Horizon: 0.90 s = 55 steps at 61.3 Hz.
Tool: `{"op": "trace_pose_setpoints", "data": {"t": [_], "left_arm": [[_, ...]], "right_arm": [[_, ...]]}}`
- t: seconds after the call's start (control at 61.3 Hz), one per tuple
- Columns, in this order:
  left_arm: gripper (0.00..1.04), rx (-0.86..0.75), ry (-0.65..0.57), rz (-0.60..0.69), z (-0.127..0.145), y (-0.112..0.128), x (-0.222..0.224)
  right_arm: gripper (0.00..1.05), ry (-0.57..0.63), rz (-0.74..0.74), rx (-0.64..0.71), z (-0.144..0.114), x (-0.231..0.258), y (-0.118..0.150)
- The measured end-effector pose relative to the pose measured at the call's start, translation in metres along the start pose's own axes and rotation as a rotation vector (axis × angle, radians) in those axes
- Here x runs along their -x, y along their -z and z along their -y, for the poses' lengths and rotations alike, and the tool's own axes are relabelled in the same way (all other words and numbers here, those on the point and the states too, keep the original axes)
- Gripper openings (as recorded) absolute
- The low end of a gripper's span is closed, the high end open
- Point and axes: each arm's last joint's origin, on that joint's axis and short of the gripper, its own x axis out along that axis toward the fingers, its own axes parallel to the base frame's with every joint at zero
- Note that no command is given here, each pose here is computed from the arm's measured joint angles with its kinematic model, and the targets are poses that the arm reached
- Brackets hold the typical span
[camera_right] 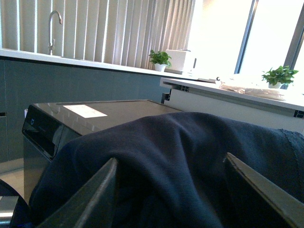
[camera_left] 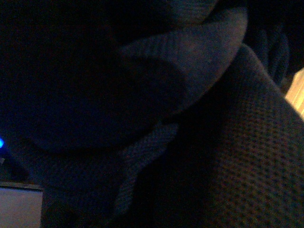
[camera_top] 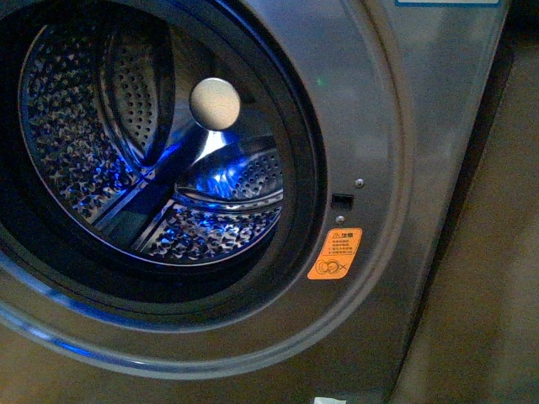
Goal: Put clothes into washing machine
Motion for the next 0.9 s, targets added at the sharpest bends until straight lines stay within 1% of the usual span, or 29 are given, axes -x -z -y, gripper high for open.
{"op": "trace_pose_setpoints", "data": {"t": [0.065,0.082,0.114,0.147,0.163,0.18,0.245,0.49,0.539,0.555,0.571,0.588,0.669,0.702,0.751,0.8,0.898], "left_arm": [[0.14,0.005,-0.006,0.007,-0.013,0.0,-0.004],[0.13,0.008,-0.009,0.019,-0.018,0.0,-0.009],[0.13,0.013,-0.011,0.038,-0.026,0.001,-0.016],[0.12,0.015,-0.023,0.045,-0.032,0.001,-0.02],[0.12,0.012,-0.044,0.048,-0.04,0.002,-0.024],[0.12,0.009,-0.054,0.048,-0.045,0.004,-0.026],[0.12,0.014,-0.072,0.046,-0.055,0.005,-0.027],[0.12,0.005,-0.066,0.033,-0.057,0.005,-0.022],[0.12,-0.002,-0.024,0.006,-0.074,0.005,-0.007],[0.12,-0.006,-0.008,-0.014,-0.089,0.006,0.004],[0.12,-0.007,-0.003,-0.02,-0.094,0.007,0.007],[0.12,-0.008,0.005,-0.031,-0.105,0.007,0.013],[0.12,-0.006,0.023,-0.045,-0.137,0.005,0.03],[0.12,-0.007,0.026,-0.042,-0.146,0.004,0.036],[0.12,-0.007,0.018,-0.031,-0.156,0.002,0.044],[0.12,-0.005,0.028,-0.031,-0.159,0.0,0.053],[0.12,-0.005,0.106,-0.04,-0.157,-0.003,0.071]], "right_arm": [[0.79,0.0,0.0,0.0,0.0,0.0,0.0],[0.82,0.0,0.0,0.0,0.0,0.0,0.0],[0.86,0.0,0.0,0.0,0.0,0.0,0.0],[0.91,0.001,0.0,0.0,0.0,0.0,0.0],[0.96,-0.001,0.0,0.0,0.0,0.0,0.0],[0.99,-0.004,0.001,-0.001,0.0,0.0,0.0],[0.97,-0.004,0.002,-0.001,-0.001,0.0,0.0],[0.97,-0.003,0.003,-0.001,-0.001,0.001,-0.001],[0.97,-0.006,0.003,-0.001,-0.001,0.001,-0.001],[0.97,0.001,0.005,-0.002,-0.001,0.001,-0.001],[0.97,0.012,0.011,-0.004,-0.001,0.001,-0.001],[0.97,0.051,0.027,-0.009,-0.001,0.001,-0.001],[0.97,0.169,0.069,-0.02,-0.001,0.01,0.003],[0.97,0.173,0.073,-0.023,-0.003,0.016,0.008],[0.97,0.167,0.067,-0.035,-0.006,0.024,0.015],[0.97,0.165,0.055,-0.046,-0.009,0.031,0.025],[0.97,0.167,0.022,-0.07,-0.013,0.046,0.048]]}}
